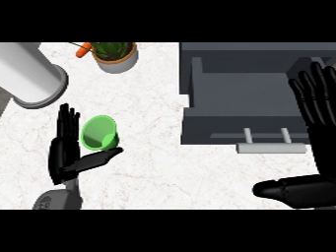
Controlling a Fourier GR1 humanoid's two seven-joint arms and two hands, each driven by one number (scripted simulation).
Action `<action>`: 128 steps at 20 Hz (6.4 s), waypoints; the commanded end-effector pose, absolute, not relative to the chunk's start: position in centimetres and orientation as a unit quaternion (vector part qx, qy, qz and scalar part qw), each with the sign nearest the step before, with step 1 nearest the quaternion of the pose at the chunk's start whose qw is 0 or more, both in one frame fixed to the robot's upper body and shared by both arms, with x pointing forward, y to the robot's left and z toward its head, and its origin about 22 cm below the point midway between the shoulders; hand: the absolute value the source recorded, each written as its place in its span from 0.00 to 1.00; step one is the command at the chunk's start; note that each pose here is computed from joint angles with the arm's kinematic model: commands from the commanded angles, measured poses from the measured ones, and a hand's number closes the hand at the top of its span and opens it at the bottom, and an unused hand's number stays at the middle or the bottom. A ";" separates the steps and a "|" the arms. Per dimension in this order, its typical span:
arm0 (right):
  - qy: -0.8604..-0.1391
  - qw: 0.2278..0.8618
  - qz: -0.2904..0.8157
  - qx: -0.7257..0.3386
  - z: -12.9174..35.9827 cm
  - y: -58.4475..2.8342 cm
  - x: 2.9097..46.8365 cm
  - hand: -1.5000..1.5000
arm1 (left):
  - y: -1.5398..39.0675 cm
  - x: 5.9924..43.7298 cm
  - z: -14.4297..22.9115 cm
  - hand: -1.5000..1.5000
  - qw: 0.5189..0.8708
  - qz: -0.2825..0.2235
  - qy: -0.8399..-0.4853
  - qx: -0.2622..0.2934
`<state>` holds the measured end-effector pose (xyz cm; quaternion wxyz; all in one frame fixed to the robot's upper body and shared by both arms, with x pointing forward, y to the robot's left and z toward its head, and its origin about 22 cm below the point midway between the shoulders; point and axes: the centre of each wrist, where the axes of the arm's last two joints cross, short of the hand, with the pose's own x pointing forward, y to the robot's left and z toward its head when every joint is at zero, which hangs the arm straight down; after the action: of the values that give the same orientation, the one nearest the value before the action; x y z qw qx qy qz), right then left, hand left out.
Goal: Pick up the cup, place it into the drawer and close the drawer
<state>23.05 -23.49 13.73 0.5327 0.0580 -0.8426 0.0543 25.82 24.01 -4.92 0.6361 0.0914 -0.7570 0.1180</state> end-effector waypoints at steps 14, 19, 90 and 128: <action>-0.836 0.539 0.063 0.076 15.2 -23.2 22.2 0.00 | 24.2 26.7 -11.0 0.00 0.641 0.146 -0.746 0.107; -0.842 0.533 0.057 0.065 14.1 -22.4 22.9 0.00 | 26.7 26.1 -11.9 0.00 0.644 0.135 -0.745 0.107; -0.834 0.546 0.049 0.059 12.8 -24.2 22.7 0.00 | 20.4 29.8 1.5 1.00 0.487 0.051 -0.854 -0.172; -0.841 0.536 0.057 0.055 14.6 -25.0 22.9 0.00 | 3.1 42.3 17.8 1.00 0.533 -0.054 -0.839 -0.092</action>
<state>23.01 -25.33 13.33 0.5400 0.0550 -0.8379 0.0571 41.78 4.51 17.89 0.5279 -0.1051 -0.8417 -0.0416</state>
